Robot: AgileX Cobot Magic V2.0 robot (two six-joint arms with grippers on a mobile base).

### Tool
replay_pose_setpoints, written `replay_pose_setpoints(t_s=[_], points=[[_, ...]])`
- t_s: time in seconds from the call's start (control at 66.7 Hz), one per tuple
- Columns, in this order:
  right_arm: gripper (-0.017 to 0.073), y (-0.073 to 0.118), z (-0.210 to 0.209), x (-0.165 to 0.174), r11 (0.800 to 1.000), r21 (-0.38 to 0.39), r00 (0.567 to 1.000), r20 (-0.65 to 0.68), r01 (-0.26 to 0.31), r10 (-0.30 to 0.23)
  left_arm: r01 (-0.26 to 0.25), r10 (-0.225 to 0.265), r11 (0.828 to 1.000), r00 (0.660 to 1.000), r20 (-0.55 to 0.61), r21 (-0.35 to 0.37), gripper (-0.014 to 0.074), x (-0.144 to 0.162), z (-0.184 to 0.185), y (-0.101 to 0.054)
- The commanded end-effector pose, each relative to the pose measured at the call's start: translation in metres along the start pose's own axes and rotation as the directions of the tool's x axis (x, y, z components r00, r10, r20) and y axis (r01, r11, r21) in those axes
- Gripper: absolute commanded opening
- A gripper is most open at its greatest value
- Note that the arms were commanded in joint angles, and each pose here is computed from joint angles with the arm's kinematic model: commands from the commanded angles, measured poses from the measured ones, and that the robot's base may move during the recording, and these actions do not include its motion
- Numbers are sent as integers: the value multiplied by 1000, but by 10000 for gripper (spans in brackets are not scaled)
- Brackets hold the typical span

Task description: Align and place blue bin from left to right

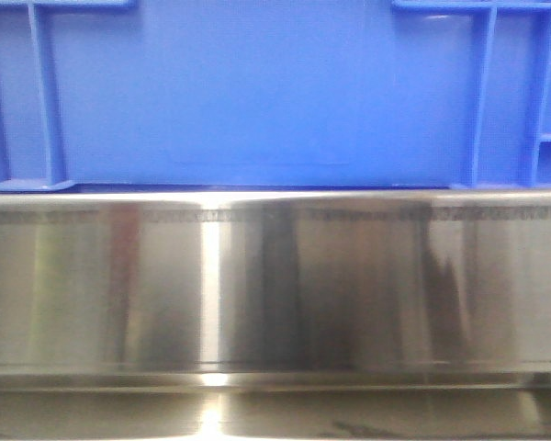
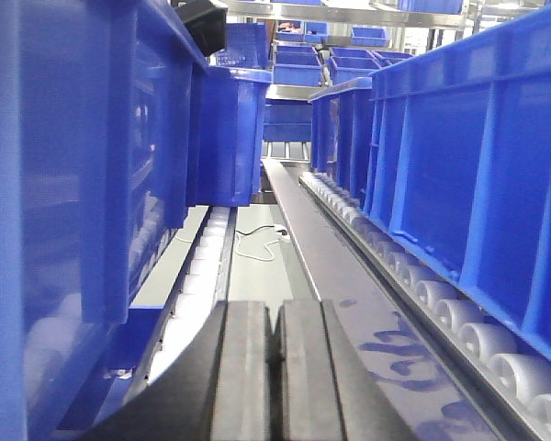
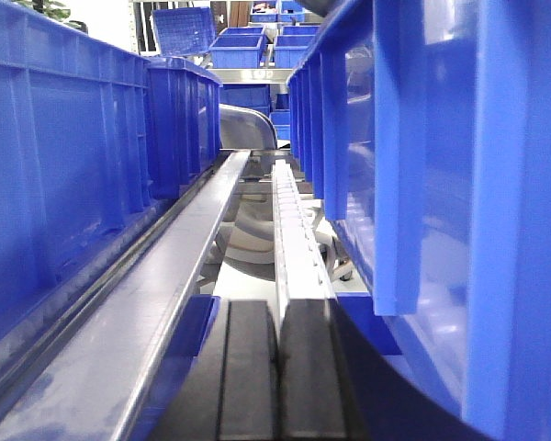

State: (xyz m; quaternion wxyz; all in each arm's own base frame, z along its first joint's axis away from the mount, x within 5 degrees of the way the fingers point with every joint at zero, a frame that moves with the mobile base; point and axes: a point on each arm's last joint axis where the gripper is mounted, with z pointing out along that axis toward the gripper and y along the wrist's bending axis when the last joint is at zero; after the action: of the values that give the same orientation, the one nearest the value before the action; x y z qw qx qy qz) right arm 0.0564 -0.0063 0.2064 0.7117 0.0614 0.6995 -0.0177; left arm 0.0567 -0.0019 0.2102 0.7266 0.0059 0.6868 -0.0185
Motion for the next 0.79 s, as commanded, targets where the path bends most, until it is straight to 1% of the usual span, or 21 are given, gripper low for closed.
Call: replay_pose_setpoints(t_s=[0.0, 0.54, 0.645, 0.78], points=[[-68, 0, 0, -2, 1000, 5, 1000, 22, 2, -2, 7, -7, 1000, 1000, 21, 7, -111, -2, 0, 0], [-68, 0, 0, -2, 1000, 5, 1000, 22, 2, -2, 7, -7, 1000, 1000, 24, 8, -111, -2, 0, 0], [-68, 0, 0, -3, 1000, 4, 1000, 30, 2, -2, 7, -8, 1000, 997, 72, 8, -111, -7, -1, 0], [-68, 0, 0, -3, 1000, 4, 999, 35, 2, -2, 7, -8, 1000, 997, 77, 8, -111, -7, -1, 0]])
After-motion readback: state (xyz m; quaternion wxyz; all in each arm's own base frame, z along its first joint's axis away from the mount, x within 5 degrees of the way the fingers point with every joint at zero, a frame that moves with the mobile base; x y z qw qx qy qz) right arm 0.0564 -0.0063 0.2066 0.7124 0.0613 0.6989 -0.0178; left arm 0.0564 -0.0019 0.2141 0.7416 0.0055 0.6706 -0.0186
